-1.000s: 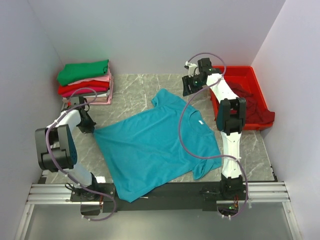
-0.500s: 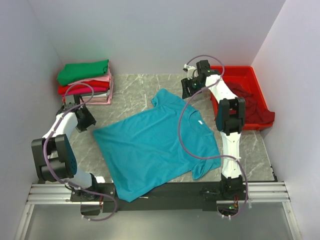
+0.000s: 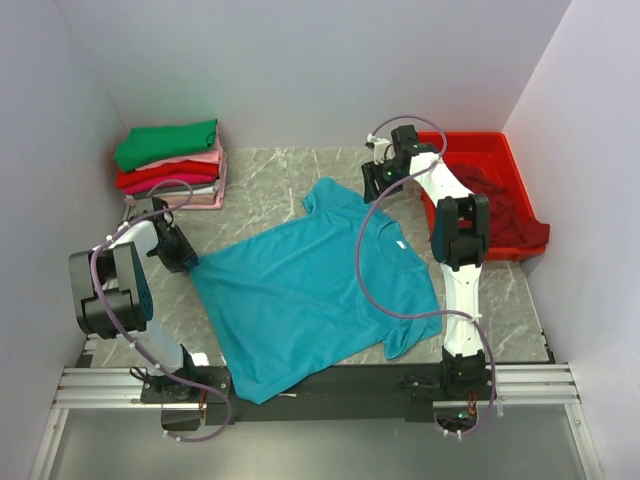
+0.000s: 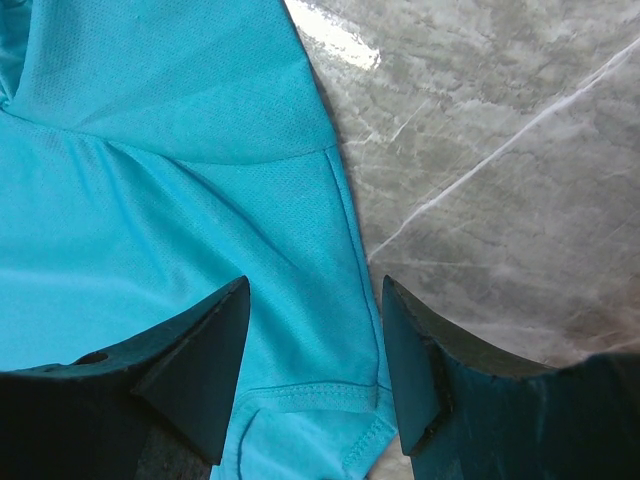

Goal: Fold and stack the t-shirts
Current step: Flatten the tshirt out

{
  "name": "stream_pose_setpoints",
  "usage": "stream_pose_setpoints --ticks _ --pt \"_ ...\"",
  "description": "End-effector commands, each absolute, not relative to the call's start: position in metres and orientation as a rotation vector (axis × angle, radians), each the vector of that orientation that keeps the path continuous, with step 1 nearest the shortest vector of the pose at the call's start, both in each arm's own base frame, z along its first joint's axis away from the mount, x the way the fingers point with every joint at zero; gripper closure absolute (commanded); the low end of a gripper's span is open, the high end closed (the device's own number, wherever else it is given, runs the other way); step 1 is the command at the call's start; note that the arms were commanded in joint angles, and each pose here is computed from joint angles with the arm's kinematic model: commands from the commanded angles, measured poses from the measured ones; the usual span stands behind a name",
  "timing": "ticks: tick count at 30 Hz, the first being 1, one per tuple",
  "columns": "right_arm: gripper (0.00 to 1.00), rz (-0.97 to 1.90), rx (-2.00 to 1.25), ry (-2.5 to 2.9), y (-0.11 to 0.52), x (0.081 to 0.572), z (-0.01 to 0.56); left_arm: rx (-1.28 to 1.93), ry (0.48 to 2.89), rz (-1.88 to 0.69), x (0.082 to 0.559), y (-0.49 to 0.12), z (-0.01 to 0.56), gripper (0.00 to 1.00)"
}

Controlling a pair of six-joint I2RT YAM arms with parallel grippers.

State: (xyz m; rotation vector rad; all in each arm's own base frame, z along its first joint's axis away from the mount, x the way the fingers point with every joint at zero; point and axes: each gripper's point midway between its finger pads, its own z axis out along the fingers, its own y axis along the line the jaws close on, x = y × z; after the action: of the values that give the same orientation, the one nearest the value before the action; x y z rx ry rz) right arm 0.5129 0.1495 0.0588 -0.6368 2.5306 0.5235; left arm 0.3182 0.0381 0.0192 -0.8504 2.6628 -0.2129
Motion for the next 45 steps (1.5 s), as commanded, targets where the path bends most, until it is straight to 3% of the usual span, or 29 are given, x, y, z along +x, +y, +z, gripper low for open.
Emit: stream_pose_setpoints --ticks 1,3,6,7,8,23,34,36,40,42,45 --pt "0.38 0.520 -0.652 2.451 0.158 0.523 0.088 -0.820 2.715 -0.199 0.317 0.036 0.009 0.63" --pt "0.38 0.508 -0.651 2.458 0.157 0.525 0.086 -0.831 2.729 -0.136 0.317 0.041 0.004 0.67" --pt "0.37 0.466 -0.676 2.438 0.161 0.537 0.089 -0.844 2.738 -0.078 0.320 0.047 0.002 0.86" --pt "0.37 0.457 -0.687 2.435 0.164 0.539 0.088 -0.845 2.745 -0.068 0.320 0.048 0.000 0.98" --pt "0.37 0.451 -0.688 2.436 0.165 0.541 0.086 -0.844 2.741 -0.063 0.322 0.049 0.002 0.99" --pt "0.39 0.373 -0.672 2.588 0.154 0.532 0.041 -0.744 2.604 -0.198 0.328 0.031 0.039 1.00" --pt "0.66 0.398 -0.701 2.679 0.150 0.511 0.030 -0.703 2.557 -0.257 0.335 0.025 0.055 1.00" --pt "0.79 0.416 -0.704 2.691 0.151 0.506 0.031 -0.699 2.553 -0.257 0.335 0.025 0.057 1.00" --pt "0.94 0.403 -0.711 2.707 0.146 0.500 0.031 -0.688 2.547 -0.256 0.336 0.024 0.060 1.00" --pt "0.99 0.392 -0.704 2.728 0.140 0.491 0.030 -0.690 2.543 -0.252 0.336 0.025 0.061 0.99" --pt "1.00 0.352 -0.700 2.767 0.125 0.470 0.027 -0.696 2.543 -0.241 0.334 0.026 0.061 0.99"
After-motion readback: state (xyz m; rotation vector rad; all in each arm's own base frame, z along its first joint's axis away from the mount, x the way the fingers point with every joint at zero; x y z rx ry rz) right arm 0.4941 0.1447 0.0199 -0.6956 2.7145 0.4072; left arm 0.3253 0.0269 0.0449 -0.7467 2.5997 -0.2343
